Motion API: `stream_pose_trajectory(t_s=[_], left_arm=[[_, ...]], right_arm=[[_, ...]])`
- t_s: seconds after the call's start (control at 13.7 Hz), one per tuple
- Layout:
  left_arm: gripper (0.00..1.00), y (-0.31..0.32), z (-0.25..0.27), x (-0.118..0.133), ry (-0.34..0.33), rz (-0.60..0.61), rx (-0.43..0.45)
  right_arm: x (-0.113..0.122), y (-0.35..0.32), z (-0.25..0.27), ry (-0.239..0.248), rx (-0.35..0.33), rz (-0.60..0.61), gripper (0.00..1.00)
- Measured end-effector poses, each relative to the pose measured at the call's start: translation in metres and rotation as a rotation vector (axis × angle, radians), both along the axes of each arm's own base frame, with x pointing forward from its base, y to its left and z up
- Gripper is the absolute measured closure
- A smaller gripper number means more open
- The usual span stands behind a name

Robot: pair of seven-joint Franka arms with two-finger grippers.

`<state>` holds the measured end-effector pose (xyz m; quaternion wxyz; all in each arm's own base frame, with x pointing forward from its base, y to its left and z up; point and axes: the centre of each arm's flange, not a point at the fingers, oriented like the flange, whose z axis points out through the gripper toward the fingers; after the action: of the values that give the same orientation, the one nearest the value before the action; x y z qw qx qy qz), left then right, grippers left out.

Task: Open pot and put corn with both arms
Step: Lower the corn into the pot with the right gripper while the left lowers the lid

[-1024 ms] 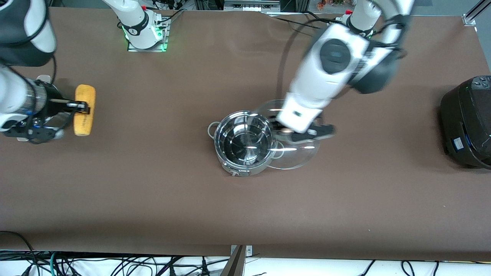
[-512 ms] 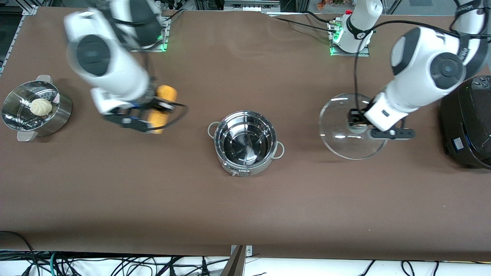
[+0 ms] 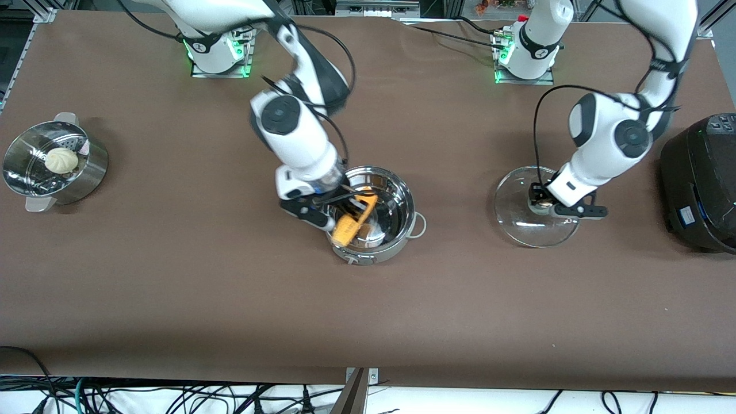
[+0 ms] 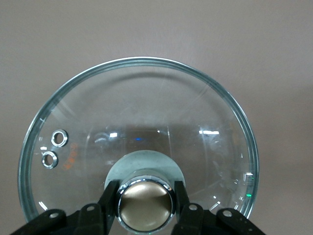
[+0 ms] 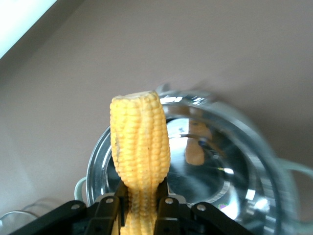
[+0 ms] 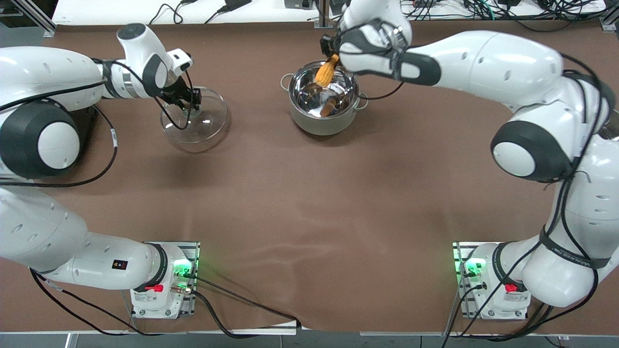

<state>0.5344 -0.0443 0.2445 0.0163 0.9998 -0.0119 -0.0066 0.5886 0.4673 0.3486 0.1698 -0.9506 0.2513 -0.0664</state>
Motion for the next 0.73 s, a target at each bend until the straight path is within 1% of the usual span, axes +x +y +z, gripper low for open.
stream_pose_trajectory(t_s=[0.07, 0.22, 0.51, 0.66, 0.73], left_arm=[[0.49, -0.001, -0.009, 0.0, 0.005, -0.002, 0.002], [0.49, -0.002, -0.017, -0.001, 0.017, -0.003, 0.004], [0.49, -0.001, -0.024, -0.002, 0.028, -0.012, 0.005], [0.46, -0.002, -0.018, 0.0, 0.023, -0.034, 0.003], [0.37, -0.003, -0.007, 0.003, 0.015, -0.035, 0.001]], right_arm=[[-0.003, 0.008, -0.017, -0.003, 0.003, 0.004, 0.74], [-0.011, 0.019, -0.037, 0.011, -0.007, 0.02, 0.74], [-0.025, 0.033, -0.047, 0.024, -0.017, 0.047, 0.74], [-0.037, 0.045, -0.053, 0.036, -0.028, 0.07, 0.74], [-0.039, 0.046, -0.055, 0.035, -0.044, 0.08, 0.68]])
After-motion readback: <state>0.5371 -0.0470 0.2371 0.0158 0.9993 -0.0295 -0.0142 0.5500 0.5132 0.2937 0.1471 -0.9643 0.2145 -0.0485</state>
